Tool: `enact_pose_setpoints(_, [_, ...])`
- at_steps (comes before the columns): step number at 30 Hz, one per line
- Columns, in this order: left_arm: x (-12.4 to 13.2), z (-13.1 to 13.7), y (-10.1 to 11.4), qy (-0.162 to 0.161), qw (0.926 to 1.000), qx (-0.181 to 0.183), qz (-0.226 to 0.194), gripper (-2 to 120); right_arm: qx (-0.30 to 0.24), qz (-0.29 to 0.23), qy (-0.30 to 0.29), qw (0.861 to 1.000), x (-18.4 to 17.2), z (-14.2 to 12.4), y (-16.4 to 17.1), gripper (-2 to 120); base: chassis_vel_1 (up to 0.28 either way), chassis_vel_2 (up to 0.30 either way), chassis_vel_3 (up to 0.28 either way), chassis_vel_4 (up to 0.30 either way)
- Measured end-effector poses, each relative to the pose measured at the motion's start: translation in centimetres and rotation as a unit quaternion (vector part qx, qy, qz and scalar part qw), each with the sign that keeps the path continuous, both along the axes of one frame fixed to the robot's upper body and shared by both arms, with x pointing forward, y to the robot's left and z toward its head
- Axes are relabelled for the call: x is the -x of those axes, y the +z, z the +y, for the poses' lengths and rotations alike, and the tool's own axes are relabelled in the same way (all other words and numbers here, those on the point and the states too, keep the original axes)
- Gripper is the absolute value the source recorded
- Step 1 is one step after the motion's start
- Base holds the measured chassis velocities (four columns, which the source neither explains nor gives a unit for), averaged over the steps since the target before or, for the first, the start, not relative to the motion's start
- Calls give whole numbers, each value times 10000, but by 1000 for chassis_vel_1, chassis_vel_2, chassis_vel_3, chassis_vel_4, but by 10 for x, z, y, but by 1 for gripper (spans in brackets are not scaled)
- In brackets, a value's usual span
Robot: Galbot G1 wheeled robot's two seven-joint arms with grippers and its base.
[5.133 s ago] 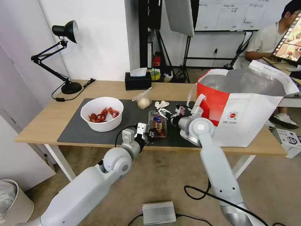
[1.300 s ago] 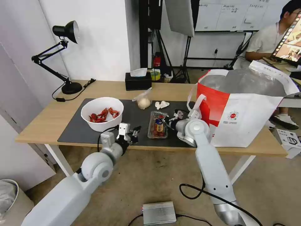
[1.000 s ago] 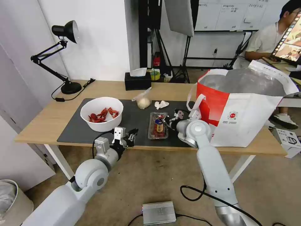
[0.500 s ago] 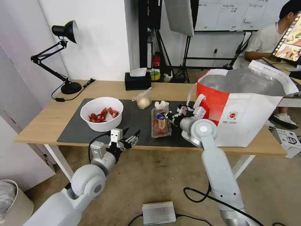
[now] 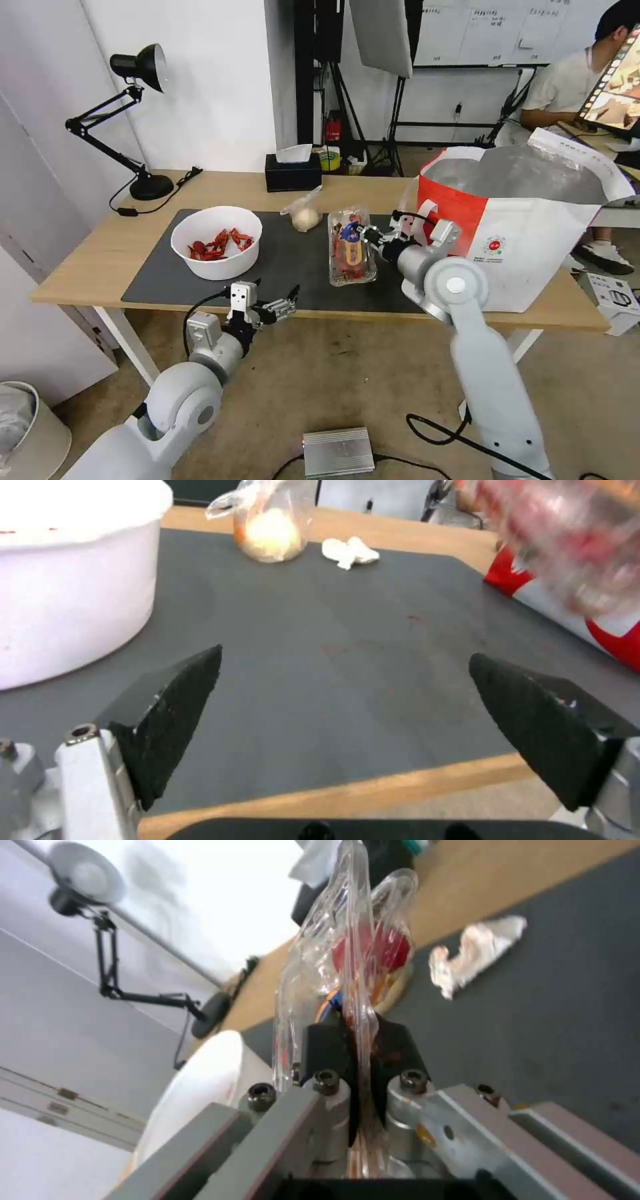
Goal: Pick up the trash from the table and place it into the takeout bag.
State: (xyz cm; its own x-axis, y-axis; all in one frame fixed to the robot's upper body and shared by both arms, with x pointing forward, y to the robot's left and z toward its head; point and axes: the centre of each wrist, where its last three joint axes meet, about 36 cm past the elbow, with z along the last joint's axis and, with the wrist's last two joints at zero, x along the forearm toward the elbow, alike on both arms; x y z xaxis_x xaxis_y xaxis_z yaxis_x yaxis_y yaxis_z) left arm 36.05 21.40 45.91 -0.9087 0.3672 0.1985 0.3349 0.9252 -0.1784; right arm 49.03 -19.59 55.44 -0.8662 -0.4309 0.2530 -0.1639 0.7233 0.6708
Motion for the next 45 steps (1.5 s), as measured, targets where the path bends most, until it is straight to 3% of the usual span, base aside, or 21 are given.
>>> enact_pose_setpoints(23, [13, 3, -5, 97, 9999, -12, 109, 100, -320, -944, -599, 9932, 19, -53, 85, 2, 0, 0, 0, 0])
enact_pose_setpoints(37, [14, -3, -12, 79, 9998, -34, 174, 100, -428, -1335, -1326, 9812, 34, -115, 132, 2, 0, 0, 0, 0])
enact_pose_setpoints(45, [13, -5, -14, 56, 9998, -34, 190, 100, -427, -1369, -1702, 9749, 39, -146, 141, 2, 0, 0, 0, 0])
